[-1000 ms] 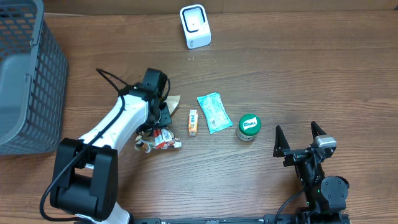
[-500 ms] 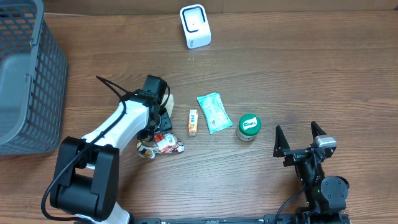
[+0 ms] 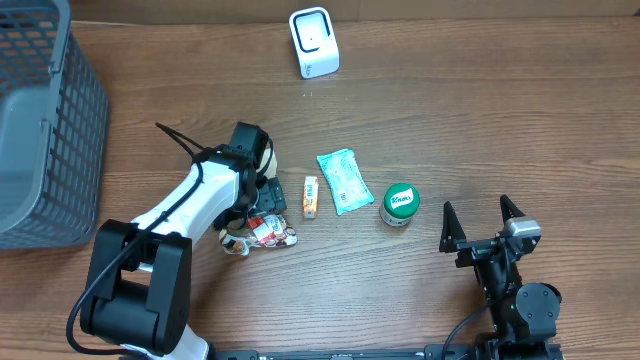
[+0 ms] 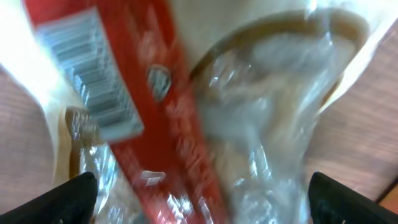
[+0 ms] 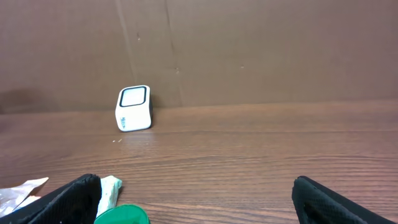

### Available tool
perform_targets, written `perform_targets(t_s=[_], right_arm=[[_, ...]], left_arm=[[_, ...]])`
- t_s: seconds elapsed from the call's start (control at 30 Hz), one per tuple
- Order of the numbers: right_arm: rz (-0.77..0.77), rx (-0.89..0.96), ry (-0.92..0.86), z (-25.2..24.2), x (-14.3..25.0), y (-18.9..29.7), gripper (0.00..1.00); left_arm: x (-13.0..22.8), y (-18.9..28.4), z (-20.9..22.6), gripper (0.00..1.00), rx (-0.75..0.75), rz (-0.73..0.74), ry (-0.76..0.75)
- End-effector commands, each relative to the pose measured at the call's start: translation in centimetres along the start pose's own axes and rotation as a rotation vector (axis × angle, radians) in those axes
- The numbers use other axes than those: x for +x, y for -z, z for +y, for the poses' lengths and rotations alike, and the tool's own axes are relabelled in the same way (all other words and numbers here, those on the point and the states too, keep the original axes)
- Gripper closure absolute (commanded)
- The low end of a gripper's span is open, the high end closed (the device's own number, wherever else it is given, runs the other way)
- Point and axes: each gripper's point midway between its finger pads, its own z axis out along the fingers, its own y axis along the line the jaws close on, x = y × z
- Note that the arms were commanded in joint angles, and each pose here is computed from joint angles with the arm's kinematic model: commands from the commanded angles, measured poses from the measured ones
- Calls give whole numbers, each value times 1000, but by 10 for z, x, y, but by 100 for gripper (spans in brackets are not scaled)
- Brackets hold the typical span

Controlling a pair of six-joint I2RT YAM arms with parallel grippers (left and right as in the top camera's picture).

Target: Scan the item barcode

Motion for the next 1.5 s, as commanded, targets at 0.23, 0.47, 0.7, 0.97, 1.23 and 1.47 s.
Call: perform_targets(t_s=[0.23, 0.47, 0.7, 0.97, 1.23, 1.47], right_arm=[[3, 10, 5, -2, 3, -1, 0], [3, 10, 5, -2, 3, -1, 0], [3, 10, 6, -2, 3, -1, 0], [3, 10, 5, -2, 3, -1, 0], [3, 10, 5, -2, 3, -1, 0], [3, 10, 6, -2, 3, -1, 0]], left_arm=[[-38, 74, 2, 0, -4, -55, -22], [-63, 134, -4, 0, 15, -157, -15], [-85, 181, -5, 0, 13, -273, -9], [-87, 184, -6, 0, 17, -279, -8], [-87, 184, -6, 0, 17, -279, -8], [-87, 184, -6, 0, 17, -279, -8]])
